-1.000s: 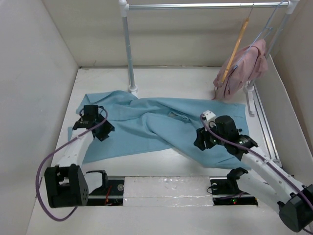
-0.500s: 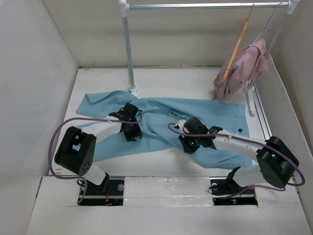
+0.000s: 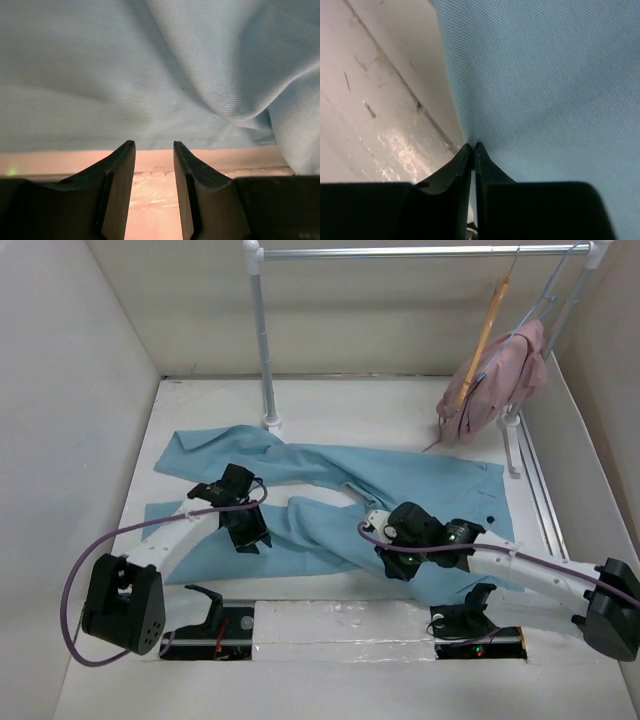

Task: Place the trousers on the hanger

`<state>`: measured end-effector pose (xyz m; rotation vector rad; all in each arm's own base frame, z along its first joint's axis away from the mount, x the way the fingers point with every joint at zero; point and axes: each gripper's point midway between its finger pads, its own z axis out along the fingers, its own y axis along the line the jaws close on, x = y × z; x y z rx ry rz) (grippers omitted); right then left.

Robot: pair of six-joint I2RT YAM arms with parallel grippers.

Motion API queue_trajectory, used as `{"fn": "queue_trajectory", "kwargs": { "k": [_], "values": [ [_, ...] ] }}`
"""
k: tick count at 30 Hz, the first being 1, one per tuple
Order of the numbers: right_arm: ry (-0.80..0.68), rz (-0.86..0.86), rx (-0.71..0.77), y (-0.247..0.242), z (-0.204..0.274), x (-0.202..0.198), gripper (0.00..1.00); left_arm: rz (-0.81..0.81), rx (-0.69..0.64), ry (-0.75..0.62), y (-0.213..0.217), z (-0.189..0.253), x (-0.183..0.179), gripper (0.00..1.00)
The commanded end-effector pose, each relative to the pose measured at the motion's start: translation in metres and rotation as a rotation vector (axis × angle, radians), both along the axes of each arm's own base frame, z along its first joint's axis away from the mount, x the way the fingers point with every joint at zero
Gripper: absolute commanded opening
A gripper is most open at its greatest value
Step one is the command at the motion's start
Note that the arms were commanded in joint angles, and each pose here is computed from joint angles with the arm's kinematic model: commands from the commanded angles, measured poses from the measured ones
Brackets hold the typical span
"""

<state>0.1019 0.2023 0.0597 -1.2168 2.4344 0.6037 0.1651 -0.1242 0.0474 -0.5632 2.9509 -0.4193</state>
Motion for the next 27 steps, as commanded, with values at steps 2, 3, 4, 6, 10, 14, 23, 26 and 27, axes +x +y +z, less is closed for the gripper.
{"fn": "queue_trajectory", "kwargs": {
  "k": [2, 3, 4, 6, 10, 14, 23, 26, 27],
  "values": [
    [0.060, 0.050, -0.023, -0.010, 0.015, -0.020, 0.21, -0.001, 0.268, -0.049, 0.047, 0.042, 0.007, 0.33],
    [0.057, 0.044, -0.037, -0.012, 0.015, -0.019, 0.27, 0.020, 0.282, -0.097, 0.049, 0.054, 0.017, 0.33],
    [0.030, 0.067, -0.039, -0.010, 0.017, -0.014, 0.40, 0.072, 0.316, -0.197, 0.057, 0.081, 0.040, 0.33],
    [0.030, 0.074, -0.039, -0.006, 0.020, -0.011, 0.54, 0.146, 0.336, -0.310, 0.066, 0.110, 0.070, 0.34],
    [-0.089, 0.049, 0.016, 0.012, 0.053, 0.016, 0.69, 0.335, 0.320, -0.526, 0.099, 0.155, 0.152, 0.47],
    [-0.184, 0.036, 0.085, 0.027, 0.087, 0.039, 0.14, 0.448, 0.369, -0.561, 0.142, 0.159, 0.227, 0.43],
    [-0.252, -0.023, 0.172, 0.031, 0.100, 0.049, 0.07, 0.692, 0.286, -0.447, 0.235, 0.086, 0.309, 0.34],
    [-0.243, -0.041, 0.131, 0.025, 0.091, 0.052, 0.14, 0.743, 0.153, -0.462, 0.254, 0.071, 0.319, 0.37],
    [-0.239, -0.043, 0.123, 0.024, 0.088, 0.052, 0.17, 0.747, 0.143, -0.441, 0.258, 0.059, 0.321, 0.37]
  ]
}}
